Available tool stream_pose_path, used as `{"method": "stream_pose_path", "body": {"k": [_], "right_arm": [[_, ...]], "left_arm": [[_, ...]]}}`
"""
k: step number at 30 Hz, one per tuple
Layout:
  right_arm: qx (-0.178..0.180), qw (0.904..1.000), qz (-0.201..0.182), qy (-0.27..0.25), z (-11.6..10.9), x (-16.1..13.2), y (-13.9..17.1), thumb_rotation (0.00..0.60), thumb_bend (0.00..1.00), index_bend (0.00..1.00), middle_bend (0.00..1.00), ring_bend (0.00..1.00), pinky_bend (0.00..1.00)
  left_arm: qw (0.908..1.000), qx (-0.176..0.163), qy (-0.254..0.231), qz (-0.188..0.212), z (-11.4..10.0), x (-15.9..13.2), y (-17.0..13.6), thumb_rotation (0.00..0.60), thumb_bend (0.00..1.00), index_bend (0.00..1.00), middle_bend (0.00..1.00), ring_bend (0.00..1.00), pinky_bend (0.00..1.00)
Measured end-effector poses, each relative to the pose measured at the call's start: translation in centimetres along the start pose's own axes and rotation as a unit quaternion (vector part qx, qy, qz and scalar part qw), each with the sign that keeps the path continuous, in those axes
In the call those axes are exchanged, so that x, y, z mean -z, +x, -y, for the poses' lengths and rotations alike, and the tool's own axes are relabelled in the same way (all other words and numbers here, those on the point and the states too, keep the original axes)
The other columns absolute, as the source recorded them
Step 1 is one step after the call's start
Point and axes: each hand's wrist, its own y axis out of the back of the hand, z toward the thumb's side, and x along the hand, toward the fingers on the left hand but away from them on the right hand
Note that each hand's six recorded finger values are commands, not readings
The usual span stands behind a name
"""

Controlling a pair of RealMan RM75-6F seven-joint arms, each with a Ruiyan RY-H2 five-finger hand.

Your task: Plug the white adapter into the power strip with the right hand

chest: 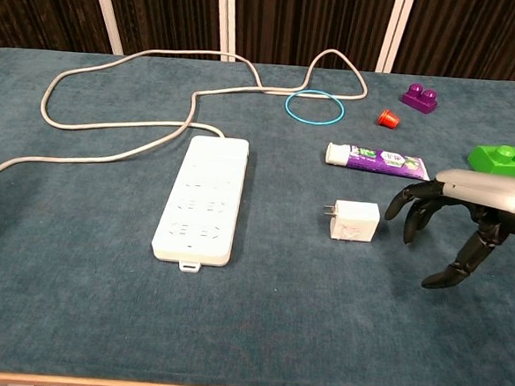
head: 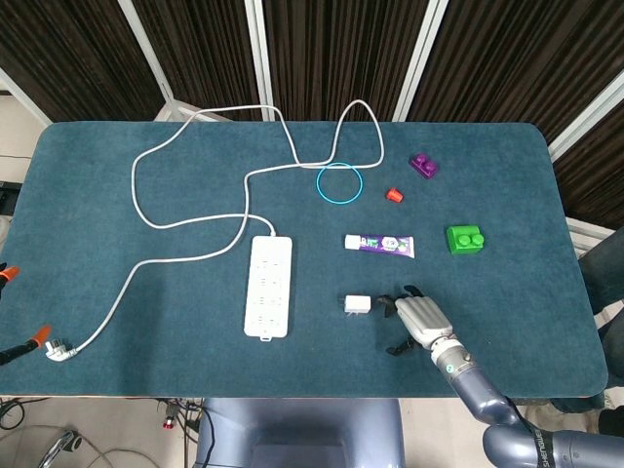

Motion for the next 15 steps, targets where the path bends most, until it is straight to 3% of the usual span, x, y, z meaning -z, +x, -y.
{"method": "stream_pose_path", "body": {"k": [15], "right_arm": [[-0.002,0.9997,-0.017,-0.016,-0.4,-1.9,-0.9,0.600,0.19,0.26,0.39,0.28,0.09]], "left_arm": [[1.0000,0.004,-0.006,-0.003,0.0,0.0,-0.1,0.600,0.14,0.18,0.10,0.00,0.11]]}}
